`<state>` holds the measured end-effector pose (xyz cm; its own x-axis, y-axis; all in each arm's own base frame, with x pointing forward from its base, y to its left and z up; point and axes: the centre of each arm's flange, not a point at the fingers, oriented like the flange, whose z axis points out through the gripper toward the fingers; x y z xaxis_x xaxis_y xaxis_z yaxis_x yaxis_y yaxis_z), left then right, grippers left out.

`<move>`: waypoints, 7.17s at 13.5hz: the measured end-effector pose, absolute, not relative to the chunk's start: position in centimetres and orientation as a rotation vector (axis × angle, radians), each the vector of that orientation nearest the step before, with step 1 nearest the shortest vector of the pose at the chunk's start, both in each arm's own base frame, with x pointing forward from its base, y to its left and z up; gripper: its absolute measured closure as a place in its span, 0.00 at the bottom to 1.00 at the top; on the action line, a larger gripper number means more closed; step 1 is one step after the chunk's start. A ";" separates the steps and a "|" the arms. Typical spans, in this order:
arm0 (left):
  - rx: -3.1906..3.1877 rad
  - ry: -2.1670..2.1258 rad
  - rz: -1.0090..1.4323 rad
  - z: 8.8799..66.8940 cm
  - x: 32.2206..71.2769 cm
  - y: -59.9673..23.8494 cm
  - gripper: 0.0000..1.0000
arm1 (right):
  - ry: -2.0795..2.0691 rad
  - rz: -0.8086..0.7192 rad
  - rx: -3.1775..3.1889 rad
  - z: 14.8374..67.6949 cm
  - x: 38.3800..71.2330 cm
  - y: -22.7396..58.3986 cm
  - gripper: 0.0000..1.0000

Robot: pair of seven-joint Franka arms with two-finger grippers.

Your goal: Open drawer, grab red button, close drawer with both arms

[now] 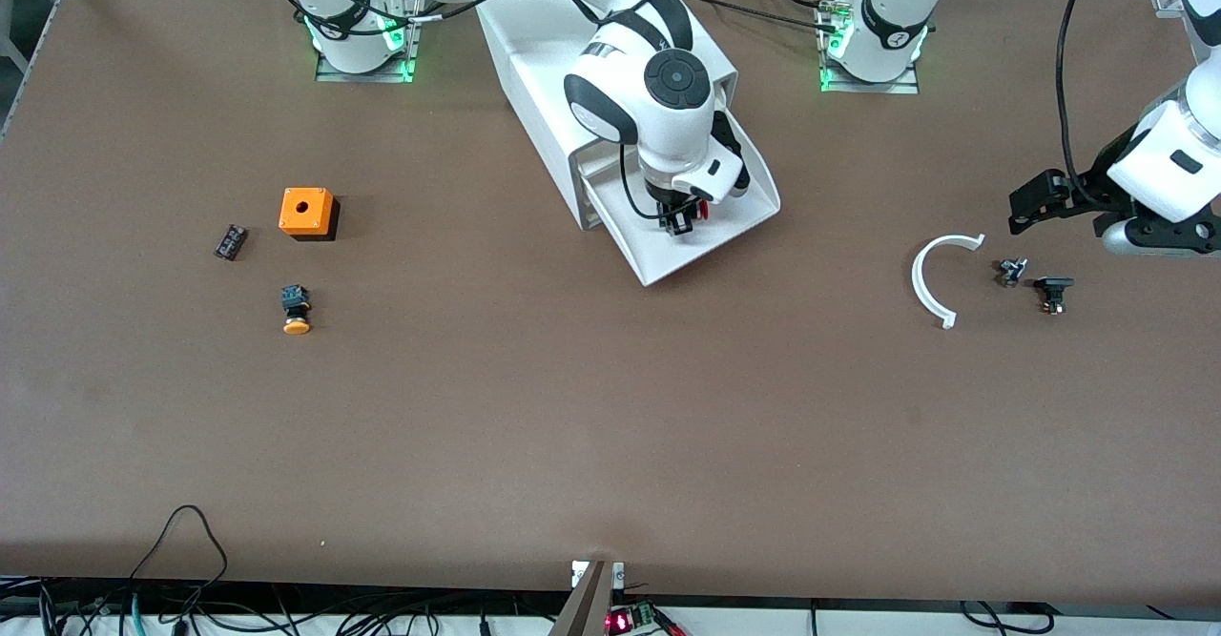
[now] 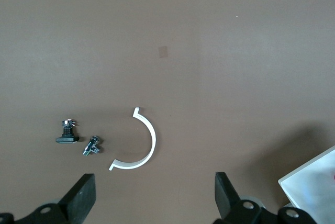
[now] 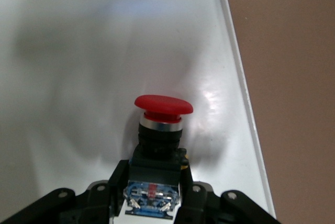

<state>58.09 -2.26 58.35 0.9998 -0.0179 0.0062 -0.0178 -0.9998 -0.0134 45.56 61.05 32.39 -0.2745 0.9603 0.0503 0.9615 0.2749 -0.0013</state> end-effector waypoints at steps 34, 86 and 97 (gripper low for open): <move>-3.021 -0.956 0.032 30.4 56.3 -24.0 0.00 | 0.012 0.099 -3.234 26.5 63.1 14.0 0.59; -3.119 0.016 -0.002 58.8 55.5 1.8 0.00 | 0.081 0.056 -3.173 62.8 52.0 -1.8 0.00; -3.116 0.040 0.040 58.0 56.6 0.8 0.00 | 0.070 0.049 -3.174 62.6 52.3 -1.3 0.00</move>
<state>56.60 0.81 58.03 0.9993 -0.0253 -0.0259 -0.0260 -0.9993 -0.0251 52.32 -1.34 62.59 0.9986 -0.0444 -0.0299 -0.0434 -0.9985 0.0339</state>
